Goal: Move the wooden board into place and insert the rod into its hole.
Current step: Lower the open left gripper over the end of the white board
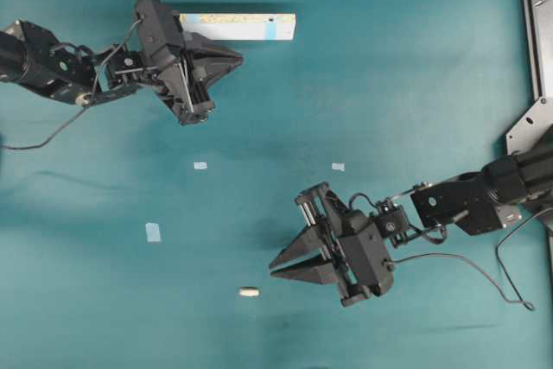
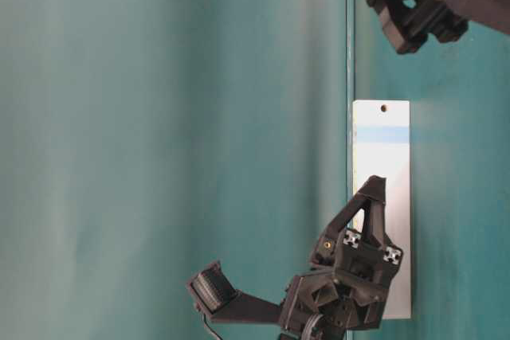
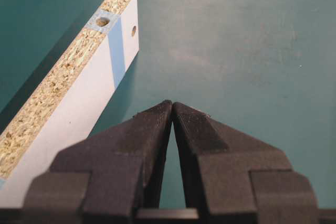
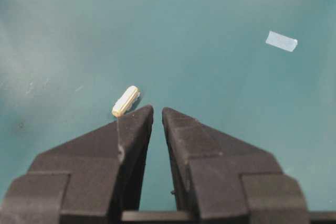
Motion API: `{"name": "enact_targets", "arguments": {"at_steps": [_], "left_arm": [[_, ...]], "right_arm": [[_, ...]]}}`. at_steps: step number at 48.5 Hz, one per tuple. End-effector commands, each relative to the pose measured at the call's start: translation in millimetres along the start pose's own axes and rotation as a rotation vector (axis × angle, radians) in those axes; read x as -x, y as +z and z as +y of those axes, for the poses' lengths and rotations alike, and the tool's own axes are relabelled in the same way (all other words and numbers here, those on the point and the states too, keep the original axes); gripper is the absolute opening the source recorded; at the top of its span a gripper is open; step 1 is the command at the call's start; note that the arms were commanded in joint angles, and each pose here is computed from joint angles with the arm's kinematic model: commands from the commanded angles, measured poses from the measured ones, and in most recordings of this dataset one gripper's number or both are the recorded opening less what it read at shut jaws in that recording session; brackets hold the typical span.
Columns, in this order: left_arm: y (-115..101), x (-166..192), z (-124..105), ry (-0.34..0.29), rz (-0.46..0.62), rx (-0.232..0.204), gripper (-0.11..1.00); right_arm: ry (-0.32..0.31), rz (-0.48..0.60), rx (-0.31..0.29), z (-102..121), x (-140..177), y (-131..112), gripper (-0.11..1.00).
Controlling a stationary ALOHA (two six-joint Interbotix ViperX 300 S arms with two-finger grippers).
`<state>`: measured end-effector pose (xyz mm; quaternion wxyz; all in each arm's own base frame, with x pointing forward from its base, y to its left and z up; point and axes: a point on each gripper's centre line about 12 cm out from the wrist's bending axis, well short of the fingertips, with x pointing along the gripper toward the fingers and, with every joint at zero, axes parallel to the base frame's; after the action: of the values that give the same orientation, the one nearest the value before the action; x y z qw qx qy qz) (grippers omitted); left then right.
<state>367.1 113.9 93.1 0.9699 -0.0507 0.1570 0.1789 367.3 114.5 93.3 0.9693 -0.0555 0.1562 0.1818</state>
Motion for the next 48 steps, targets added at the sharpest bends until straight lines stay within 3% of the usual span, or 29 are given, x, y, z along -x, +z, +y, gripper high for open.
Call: {"name": "enact_targets", "arguments": {"at_steps": [1, 3, 7, 13, 16, 22, 31, 36, 48], "left_arm": [[22.3, -0.7, -6.0, -0.032, -0.038, -0.023, 0.16], [24.4, -0.6, -6.3, -0.032, -0.027, -0.026, 0.13], [29.1, -1.0, -6.4, -0.033, -0.006, -0.029, 0.0], [36.7, -1.9, -8.6, -0.038, 0.006, -0.036, 0.02], [42.0, -1.0, -10.9, -0.044, 0.003, -0.04, 0.12], [49.6, 4.4, -16.9, -0.059, 0.013, -0.058, 0.45], [54.6, 11.8, -23.4, -0.078, 0.06, -0.094, 0.87], [54.7, 15.1, -24.0, -0.083, 0.096, -0.118, 0.9], [70.0, 28.6, -20.5, -0.082, 0.128, -0.15, 0.91]], "right_arm": [[0.001, -0.048, -0.005, 0.5, -1.0, 15.7, 0.24], [0.003, -0.041, 0.0, 0.4, -1.3, 18.7, 0.22], [0.007, -0.007, 0.011, 0.1, -3.3, 22.8, 0.05], [0.008, 0.062, 0.03, -1.4, -6.2, 30.9, 0.0], [0.007, 0.093, 0.038, -2.4, -6.9, 35.0, 0.02], [0.0, 0.13, 0.042, -3.7, -5.2, 43.9, 0.24], [0.0, 0.149, 0.046, -2.5, 1.7, 53.0, 0.78], [-0.001, 0.144, 0.048, -2.3, 5.1, 58.3, 0.98], [-0.009, 0.123, 0.048, -3.8, 10.5, 75.2, 0.99]]}}
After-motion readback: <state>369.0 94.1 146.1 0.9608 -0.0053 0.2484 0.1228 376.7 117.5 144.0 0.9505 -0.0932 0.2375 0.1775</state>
